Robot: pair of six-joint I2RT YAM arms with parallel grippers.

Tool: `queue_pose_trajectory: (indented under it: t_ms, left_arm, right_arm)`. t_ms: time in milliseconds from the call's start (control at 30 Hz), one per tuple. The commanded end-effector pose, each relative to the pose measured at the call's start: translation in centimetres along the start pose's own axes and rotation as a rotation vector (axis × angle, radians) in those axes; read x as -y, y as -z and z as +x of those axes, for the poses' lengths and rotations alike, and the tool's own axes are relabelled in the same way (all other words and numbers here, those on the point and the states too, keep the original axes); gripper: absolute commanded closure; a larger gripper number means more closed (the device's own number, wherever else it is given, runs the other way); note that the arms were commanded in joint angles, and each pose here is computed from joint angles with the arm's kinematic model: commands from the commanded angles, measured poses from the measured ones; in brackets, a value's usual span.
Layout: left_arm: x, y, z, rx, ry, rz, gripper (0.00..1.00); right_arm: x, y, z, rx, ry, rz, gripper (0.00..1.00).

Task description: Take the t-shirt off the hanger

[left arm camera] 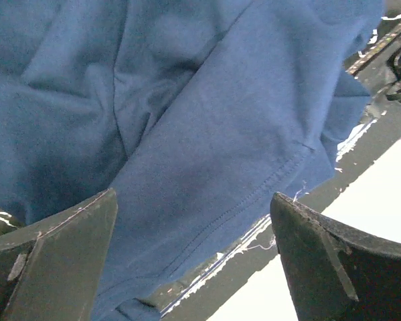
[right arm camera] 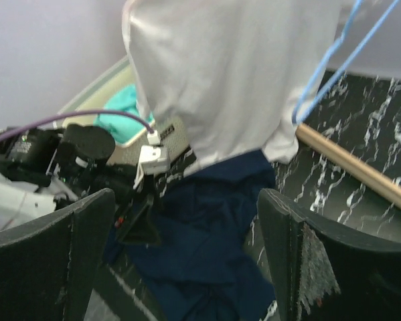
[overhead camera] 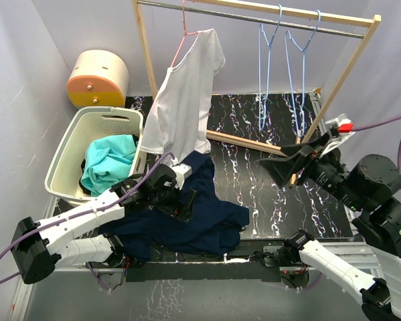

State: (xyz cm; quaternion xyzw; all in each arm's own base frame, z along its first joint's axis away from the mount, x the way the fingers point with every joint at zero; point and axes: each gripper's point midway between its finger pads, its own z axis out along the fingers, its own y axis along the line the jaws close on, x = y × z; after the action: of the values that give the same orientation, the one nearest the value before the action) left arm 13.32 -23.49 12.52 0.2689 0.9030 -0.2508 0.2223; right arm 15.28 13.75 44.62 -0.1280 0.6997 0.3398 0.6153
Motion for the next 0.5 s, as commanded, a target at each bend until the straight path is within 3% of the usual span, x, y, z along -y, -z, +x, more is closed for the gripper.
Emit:
queue_pose_trajectory:
  t_ms: [0, 467]
  left_arm:
    - [0.0, -1.5, 0.2, 0.06, 0.049, -0.036, 0.03]
    - [-1.6, -6.7, 2.0, 0.122, 0.06, -0.152, 0.03]
  right_arm:
    - [0.0, 0.6, 4.0, -0.125, -0.049, -0.025, 0.09]
    - [1.9, 0.4, 5.7, -0.119, -0.048, 0.052, 0.07]
